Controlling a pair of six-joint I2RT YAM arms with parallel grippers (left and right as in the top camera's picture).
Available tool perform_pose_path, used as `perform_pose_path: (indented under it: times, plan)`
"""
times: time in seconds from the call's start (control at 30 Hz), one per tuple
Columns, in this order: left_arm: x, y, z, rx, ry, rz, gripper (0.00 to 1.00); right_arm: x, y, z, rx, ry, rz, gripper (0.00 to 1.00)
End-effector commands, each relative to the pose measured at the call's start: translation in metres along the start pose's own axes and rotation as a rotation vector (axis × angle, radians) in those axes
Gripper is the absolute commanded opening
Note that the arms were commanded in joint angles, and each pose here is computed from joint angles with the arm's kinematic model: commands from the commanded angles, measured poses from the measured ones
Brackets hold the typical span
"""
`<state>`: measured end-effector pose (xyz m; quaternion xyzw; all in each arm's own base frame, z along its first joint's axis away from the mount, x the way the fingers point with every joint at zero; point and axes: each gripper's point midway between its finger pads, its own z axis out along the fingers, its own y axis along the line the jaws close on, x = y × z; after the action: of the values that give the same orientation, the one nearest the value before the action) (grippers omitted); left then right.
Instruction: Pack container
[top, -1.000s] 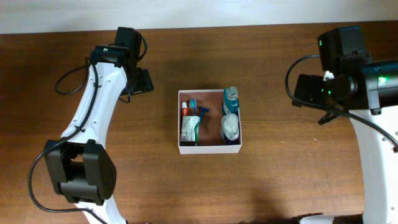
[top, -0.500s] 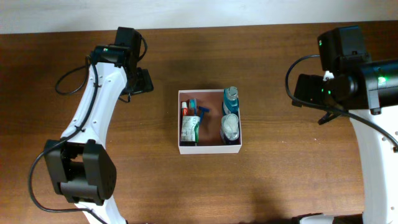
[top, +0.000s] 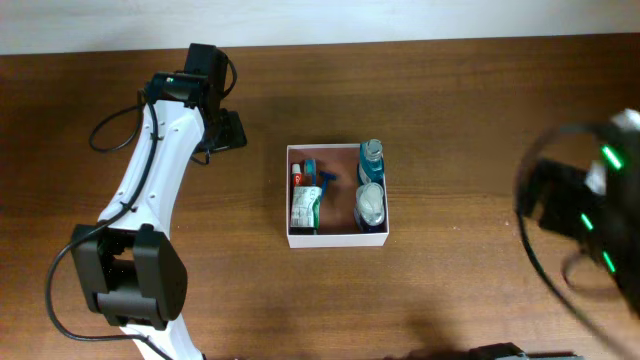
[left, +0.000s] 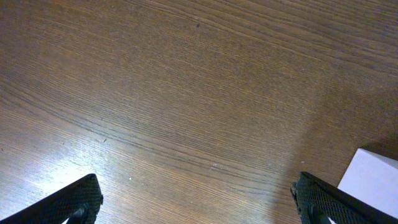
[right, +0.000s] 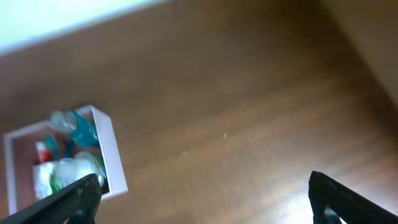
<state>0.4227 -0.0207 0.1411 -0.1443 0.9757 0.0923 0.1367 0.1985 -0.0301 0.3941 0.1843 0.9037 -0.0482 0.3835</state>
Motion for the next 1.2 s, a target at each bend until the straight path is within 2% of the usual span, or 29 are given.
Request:
perform_pose_path:
  times: [0.0,0.13,0.3,0.5,0.7,0.83,1.17]
  plan:
    - [-0.008,0.004,-0.014,0.003,-0.041,-0.004,1.0,0.011,-0.021,-0.017,0.014,-0.103,0.039,0.98]
    - [-0.008,0.004,-0.014,0.003,-0.041,-0.004,0.99,0.024,-0.022,-0.013,-0.057,-0.244,0.091,0.98]
    - [-0.008,0.004,-0.014,0.003,-0.041,-0.004,0.99,0.06,-0.012,0.029,-0.206,-0.453,0.158,0.98]
    - [-0.008,0.004,-0.014,0.002,-0.041,-0.004,1.0,0.076,0.011,0.071,-0.363,-0.623,0.191,0.98]
    - [-0.008,0.004,-0.014,0.003,-0.041,-0.004,0.99,0.085,0.031,0.108,-0.469,-0.741,0.203,0.98]
    - [-0.008,0.004,-0.014,0.003,-0.041,-0.004,0.99,0.086,0.034,0.116,-0.493,-0.806,0.219,0.98]
    - [-0.008,0.004,-0.014,0.003,-0.041,-0.004,0.99,0.101,0.034,0.136,-0.496,-0.819,0.222,0.98]
